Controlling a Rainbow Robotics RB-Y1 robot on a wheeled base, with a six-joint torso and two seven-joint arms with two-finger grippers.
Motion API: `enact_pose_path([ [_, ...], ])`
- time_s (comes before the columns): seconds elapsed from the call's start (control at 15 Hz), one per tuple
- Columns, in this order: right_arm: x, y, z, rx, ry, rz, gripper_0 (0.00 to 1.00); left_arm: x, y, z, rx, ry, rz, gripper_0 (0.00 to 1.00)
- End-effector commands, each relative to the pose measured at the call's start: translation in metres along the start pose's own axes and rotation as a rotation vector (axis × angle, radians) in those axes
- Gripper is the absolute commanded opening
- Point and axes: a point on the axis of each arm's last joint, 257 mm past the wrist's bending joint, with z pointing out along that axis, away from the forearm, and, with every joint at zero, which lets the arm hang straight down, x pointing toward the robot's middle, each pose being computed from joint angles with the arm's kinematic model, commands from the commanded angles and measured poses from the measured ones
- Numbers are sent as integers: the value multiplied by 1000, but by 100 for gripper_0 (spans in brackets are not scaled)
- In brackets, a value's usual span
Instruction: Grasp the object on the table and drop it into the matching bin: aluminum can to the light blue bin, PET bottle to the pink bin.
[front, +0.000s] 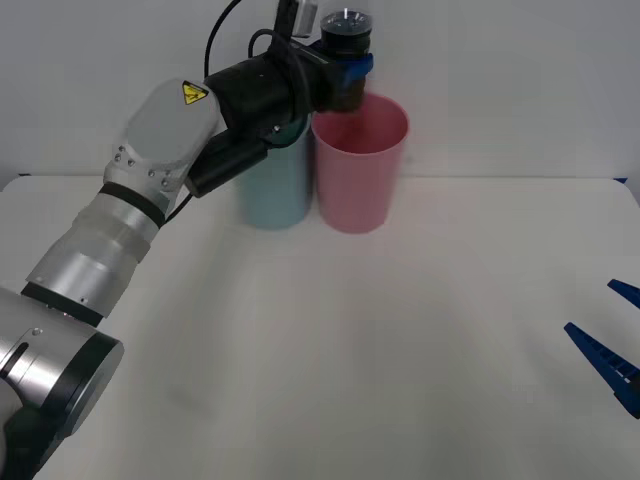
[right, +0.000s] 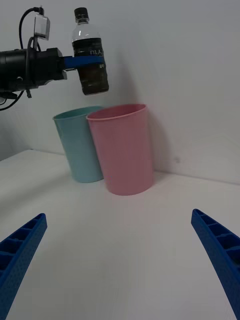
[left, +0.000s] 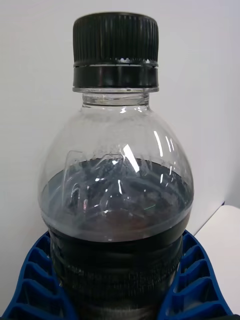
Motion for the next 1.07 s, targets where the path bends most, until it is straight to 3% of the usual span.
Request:
enact_pose_path([
  [0.07, 0, 0, 0, 0, 0, 0, 100, 6, -7, 26, -8, 38, 31, 0],
  [0.47, 0, 0, 0, 0, 0, 0, 100, 5, -30, 50, -25, 35, 29, 1],
  [0.6, 0, 0, 0, 0, 0, 0, 100, 5, -30, 50, -24, 34, 26, 9],
  [0.67, 0, 0, 0, 0, 0, 0, 100, 5, -30, 50, -25, 32, 24, 19],
  [0.73, 0, 0, 0, 0, 0, 0, 100, 4, -28, 50, -29, 30, 23, 70],
  [0.8, 0, 0, 0, 0, 0, 0, 100, 4, -27, 50, -32, 29, 25, 100],
  [1.07, 0, 0, 0, 0, 0, 0, 100, 3, -17, 45, -45, 25, 5, 100],
])
